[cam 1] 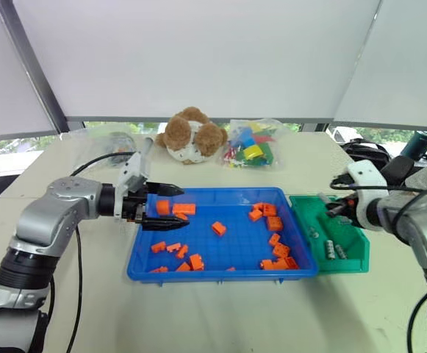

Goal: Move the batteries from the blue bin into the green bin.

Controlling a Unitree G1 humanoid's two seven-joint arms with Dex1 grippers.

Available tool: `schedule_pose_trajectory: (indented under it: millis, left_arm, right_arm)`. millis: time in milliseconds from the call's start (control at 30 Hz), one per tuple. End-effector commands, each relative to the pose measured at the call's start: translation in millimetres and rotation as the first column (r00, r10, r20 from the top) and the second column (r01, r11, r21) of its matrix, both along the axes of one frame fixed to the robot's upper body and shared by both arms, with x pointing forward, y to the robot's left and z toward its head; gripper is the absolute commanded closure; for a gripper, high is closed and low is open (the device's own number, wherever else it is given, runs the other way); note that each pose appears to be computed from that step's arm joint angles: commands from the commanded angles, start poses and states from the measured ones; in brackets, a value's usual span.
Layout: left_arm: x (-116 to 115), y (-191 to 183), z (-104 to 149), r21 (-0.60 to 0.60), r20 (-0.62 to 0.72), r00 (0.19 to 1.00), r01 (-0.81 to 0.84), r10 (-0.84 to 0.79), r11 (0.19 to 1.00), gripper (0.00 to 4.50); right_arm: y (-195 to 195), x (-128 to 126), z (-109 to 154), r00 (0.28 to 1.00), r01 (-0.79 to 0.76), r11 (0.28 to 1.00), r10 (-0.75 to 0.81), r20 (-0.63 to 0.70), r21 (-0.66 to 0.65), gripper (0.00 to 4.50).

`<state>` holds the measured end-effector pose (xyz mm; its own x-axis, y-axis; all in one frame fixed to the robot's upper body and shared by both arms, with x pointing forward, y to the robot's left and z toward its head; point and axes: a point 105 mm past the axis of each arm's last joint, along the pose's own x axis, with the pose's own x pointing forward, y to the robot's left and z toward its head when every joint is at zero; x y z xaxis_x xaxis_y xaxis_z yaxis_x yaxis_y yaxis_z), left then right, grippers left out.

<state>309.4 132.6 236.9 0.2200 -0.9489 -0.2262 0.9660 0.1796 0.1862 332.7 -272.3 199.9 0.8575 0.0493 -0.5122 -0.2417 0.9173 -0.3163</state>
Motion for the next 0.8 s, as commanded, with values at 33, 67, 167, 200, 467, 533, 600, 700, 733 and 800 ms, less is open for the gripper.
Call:
schedule_pose_trajectory:
  millis: [33, 67, 167, 200, 467, 533, 600, 700, 733, 800]
  left_arm:
    - [-0.8, -2.5, 9.6, 0.007, 0.046, 0.999, 0.023, -0.023, 1.0, 0.0]
    - [0.0, -2.7, 10.0, 0.007, 0.047, 0.999, 0.024, -0.024, 1.0, 0.0]
    - [0.1, -3.2, 10.6, 0.007, 0.046, 0.999, 0.029, -0.029, 1.0, 0.0]
    - [-0.1, -3.2, 10.5, 0.007, 0.045, 0.999, 0.031, -0.031, 0.999, 0.0]
    - [-0.4, -2.0, 10.5, 0.008, 0.032, 0.999, 0.037, -0.037, 0.999, 0.0]
    - [-0.4, -1.5, 11.6, 0.005, 0.029, 0.999, 0.037, -0.037, 0.999, 0.0]
    - [-0.4, -0.9, 12.3, 0.003, 0.027, 0.999, 0.036, -0.036, 0.999, 0.0]
    - [-0.4, 0.2, 11.3, 0.007, 0.02, 0.999, 0.035, -0.035, 0.999, 0.0]
    - [-0.4, 0.4, 11.5, 0.006, 0.018, 0.999, 0.036, -0.036, 0.999, 0.0]
    - [-0.6, 0.4, 12.0, 0.004, 0.016, 0.999, 0.037, -0.037, 0.999, 0.0]
  right_arm:
    - [-0.7, -6.6, 3.0, 0.998, -0.051, 0.998, 0.052, 0.021, -0.021, 3.69]
    - [-3.0, -7.2, -1.5, 0.999, -0.049, 0.999, 0.049, 0.012, -0.017, 3.37]
    - [-5.7, -8.9, -3.9, 0.999, -0.053, 0.998, 0.054, 0.011, -0.016, 1.89]
    - [-4.3, -10.0, -1.8, 0.998, -0.065, 0.998, 0.065, 0.017, -0.012, 1.38]
    - [25.8, -26.0, 31.5, 0.953, -0.282, 0.959, 0.283, 0.108, -0.021, 0.02]
    - [40.9, -34.8, 36.3, 0.922, -0.371, 0.928, 0.372, 0.109, -0.03, 0.02]
    - [52.3, -41.3, 39.6, 0.895, -0.431, 0.902, 0.431, 0.11, -0.031, 0.02]
    - [70.8, -53.2, 44.9, 0.838, -0.534, 0.845, 0.535, 0.105, -0.041, 0.02]
    - [74.7, -55.1, 47.4, 0.827, -0.552, 0.833, 0.552, 0.108, -0.036, 0.02]
    - [82.7, -59.3, 49.2, 0.803, -0.587, 0.809, 0.586, 0.107, -0.029, 0.02]
